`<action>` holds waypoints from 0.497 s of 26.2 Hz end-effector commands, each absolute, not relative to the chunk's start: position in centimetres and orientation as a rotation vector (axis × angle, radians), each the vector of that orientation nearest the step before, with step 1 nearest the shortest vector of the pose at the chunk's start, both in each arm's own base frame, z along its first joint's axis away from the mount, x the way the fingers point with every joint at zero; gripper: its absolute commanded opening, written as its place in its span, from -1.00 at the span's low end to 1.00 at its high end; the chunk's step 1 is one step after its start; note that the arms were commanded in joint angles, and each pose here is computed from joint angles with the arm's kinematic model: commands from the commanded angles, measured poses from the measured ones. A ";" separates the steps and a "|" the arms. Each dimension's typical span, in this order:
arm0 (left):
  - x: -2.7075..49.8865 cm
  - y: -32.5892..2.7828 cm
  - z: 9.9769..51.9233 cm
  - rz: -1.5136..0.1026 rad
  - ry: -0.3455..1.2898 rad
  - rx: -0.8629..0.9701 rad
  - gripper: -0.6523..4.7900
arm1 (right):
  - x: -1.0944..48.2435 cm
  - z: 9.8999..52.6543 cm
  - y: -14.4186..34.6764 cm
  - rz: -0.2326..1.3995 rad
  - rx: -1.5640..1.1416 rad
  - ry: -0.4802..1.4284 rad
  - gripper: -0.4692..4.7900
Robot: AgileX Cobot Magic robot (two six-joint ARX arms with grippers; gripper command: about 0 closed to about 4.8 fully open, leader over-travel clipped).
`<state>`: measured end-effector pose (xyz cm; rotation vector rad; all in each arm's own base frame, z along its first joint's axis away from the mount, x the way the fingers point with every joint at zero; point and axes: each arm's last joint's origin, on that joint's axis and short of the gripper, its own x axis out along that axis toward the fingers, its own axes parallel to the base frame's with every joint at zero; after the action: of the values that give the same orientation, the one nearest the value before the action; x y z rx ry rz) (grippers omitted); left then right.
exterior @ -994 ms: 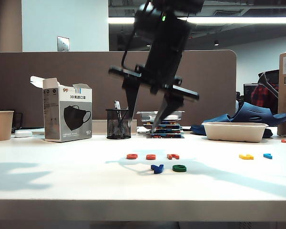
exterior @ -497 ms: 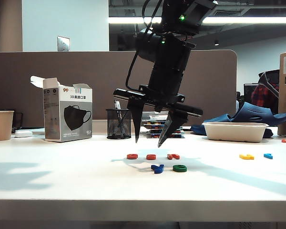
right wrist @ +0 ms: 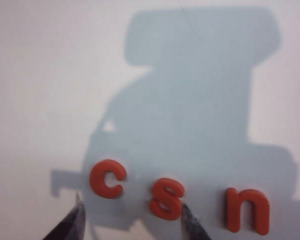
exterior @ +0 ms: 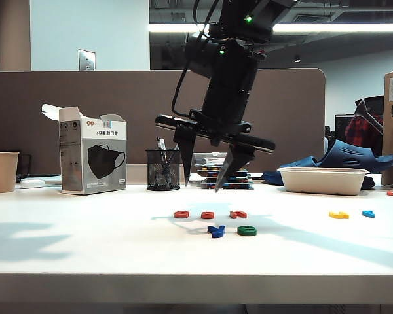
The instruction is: Select the appropriate letters from the row of letter magnets placed on the table to arrange into the word "yes".
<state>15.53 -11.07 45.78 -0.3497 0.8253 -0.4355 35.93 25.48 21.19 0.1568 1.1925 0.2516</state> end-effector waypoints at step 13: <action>15.5 -11.0 46.0 -0.440 0.812 -0.350 -0.78 | 36.4 19.5 25.5 0.213 0.127 1.257 0.05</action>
<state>15.53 -11.07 45.78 -0.3497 0.8253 -0.4355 36.31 25.46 19.24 0.1241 1.2740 0.2111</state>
